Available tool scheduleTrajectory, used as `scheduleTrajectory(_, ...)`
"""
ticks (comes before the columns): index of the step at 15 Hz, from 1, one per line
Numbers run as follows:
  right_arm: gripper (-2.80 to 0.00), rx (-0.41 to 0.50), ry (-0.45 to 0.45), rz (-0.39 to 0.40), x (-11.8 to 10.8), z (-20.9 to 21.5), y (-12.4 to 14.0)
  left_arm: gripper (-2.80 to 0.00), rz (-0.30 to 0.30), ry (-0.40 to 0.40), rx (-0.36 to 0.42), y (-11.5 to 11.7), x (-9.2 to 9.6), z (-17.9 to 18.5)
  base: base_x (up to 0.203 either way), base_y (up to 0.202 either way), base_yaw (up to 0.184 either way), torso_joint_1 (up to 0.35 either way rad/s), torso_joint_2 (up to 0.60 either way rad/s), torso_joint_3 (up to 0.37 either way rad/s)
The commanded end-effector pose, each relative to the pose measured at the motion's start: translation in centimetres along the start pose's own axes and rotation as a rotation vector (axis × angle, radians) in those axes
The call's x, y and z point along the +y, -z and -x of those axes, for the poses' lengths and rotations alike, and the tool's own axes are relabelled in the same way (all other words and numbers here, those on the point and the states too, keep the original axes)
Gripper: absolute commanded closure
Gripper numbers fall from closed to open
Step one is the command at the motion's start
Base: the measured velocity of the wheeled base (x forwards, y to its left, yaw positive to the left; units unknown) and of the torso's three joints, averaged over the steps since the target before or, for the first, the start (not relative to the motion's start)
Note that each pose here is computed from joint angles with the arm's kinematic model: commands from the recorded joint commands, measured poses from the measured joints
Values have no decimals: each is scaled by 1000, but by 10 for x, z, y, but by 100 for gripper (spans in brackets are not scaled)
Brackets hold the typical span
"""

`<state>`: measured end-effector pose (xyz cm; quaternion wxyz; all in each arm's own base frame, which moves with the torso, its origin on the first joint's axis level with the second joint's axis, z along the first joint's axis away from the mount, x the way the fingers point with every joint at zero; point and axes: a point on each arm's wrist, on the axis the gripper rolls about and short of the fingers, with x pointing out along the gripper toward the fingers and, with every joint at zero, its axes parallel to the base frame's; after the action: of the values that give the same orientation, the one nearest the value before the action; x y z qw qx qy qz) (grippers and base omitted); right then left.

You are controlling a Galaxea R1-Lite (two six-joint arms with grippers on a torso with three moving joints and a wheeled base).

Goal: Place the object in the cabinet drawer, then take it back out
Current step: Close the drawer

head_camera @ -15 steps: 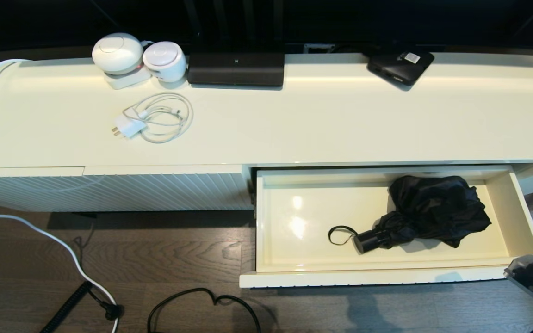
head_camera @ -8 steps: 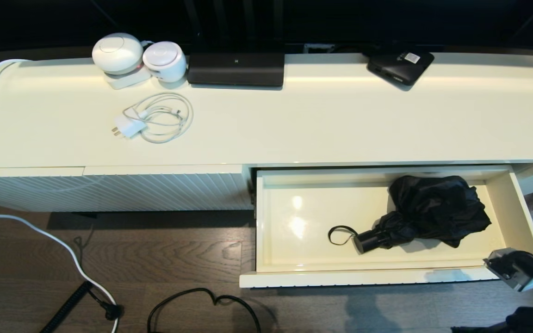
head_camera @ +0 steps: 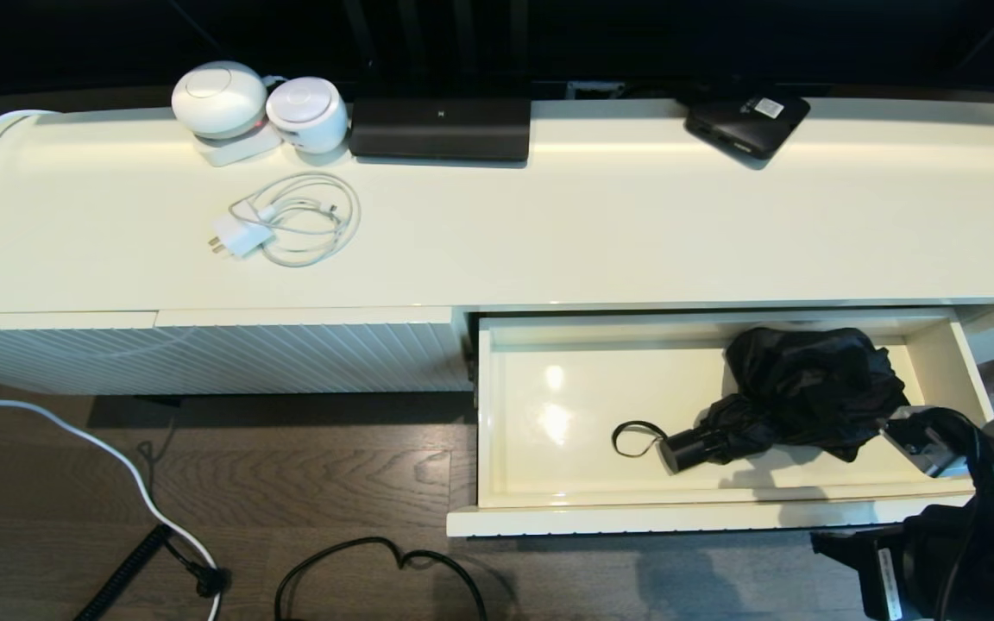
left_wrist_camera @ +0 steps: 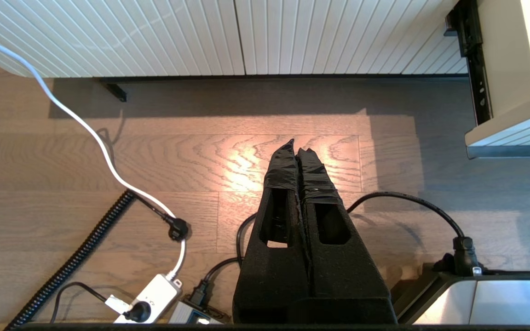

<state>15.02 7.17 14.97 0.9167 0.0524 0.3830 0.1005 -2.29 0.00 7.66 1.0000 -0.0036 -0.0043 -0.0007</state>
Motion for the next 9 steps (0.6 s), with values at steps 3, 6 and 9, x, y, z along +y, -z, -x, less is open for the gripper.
scheduleTrajectory(3,0,45,17,8,0,-14,3,0,0,-1,-1,0,0,0,0,0,0,0,0,0)
scheduleTrajectory(6,0,-3,3,-4,3,-15,-5,0,0,-1,-1,0,0,0,0,0,0,0,0,0)
scheduleTrajectory(9,0,-47,3,-21,2,-17,-12,0,0,-1,-1,0,0,0,0,0,0,0,0,0)
